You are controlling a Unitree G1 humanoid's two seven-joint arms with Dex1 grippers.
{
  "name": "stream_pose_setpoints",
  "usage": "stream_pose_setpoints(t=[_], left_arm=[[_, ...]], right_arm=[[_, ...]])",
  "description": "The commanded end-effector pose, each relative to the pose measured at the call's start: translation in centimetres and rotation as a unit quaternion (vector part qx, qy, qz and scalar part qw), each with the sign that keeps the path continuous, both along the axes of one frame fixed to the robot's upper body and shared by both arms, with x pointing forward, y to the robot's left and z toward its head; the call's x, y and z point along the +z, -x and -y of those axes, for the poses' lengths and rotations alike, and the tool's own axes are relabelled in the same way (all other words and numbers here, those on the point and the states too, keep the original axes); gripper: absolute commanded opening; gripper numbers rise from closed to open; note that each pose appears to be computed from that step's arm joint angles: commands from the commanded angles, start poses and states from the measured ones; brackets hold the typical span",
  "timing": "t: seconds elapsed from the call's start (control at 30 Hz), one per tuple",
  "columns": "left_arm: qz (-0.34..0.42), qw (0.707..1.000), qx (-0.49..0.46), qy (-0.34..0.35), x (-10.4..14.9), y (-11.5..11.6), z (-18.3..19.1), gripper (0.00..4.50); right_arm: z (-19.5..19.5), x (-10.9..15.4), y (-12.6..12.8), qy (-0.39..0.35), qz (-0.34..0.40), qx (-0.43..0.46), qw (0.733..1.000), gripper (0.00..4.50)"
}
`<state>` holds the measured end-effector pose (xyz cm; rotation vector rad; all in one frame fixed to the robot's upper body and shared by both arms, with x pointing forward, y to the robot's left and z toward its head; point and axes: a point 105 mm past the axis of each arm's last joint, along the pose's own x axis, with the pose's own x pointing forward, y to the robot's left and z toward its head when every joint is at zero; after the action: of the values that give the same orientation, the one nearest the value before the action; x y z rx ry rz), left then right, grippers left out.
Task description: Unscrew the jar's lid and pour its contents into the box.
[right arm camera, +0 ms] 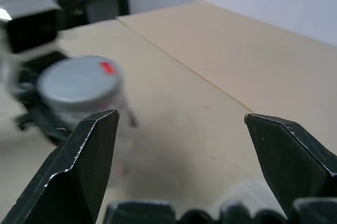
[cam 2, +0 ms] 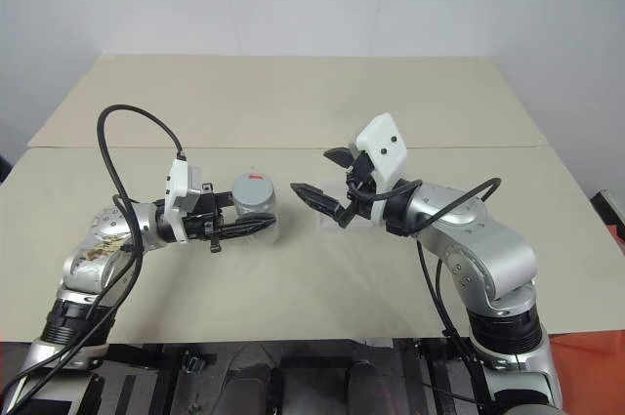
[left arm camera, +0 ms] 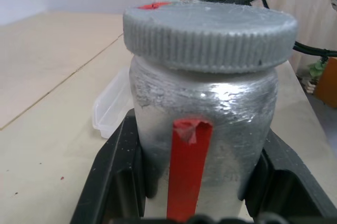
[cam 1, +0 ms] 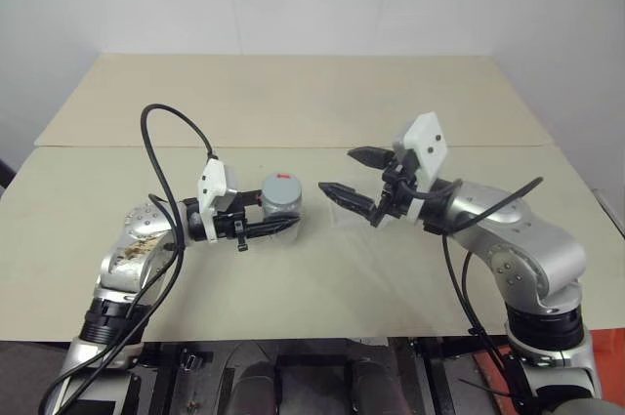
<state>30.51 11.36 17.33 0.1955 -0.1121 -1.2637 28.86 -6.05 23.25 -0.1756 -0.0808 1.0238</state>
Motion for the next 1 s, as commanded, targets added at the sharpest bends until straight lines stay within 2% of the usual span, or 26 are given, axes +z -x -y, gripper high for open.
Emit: stream_pose_setpoints(t=[0.03, 0.27, 0.47, 0.73, 1.0], left_arm=[[0.027, 1.0, -0.006, 0.008, 1.1, -0.2, 0.7, 1.91], [0.034, 0.999, -0.026, 0.01, 1.5, -0.3, 1.5, 1.91], [0.037, 0.999, -0.03, 0.011, 1.7, -0.3, 1.6, 1.91], [0.036, 0.999, -0.025, 0.009, 1.6, -0.1, 1.1, 1.91], [0.035, 0.999, -0.016, 0.011, 1.7, 0.1, 0.5, 1.91]], right_arm=[[-2.0, 1.8, 1.8, -0.006, 0.044, 0.054, 0.998, 4.44], [-4.9, 1.9, 0.9, 0.002, 0.055, 0.057, 0.997, 4.44], [-5.5, 1.9, -0.6, 0.01, 0.059, 0.035, 0.998, 4.44], [-3.5, 1.4, -2.0, 0.015, 0.052, 0.001, 0.999, 4.44], [-0.6, 1.9, -1.6, 0.003, 0.058, -0.008, 0.998, 4.44]])
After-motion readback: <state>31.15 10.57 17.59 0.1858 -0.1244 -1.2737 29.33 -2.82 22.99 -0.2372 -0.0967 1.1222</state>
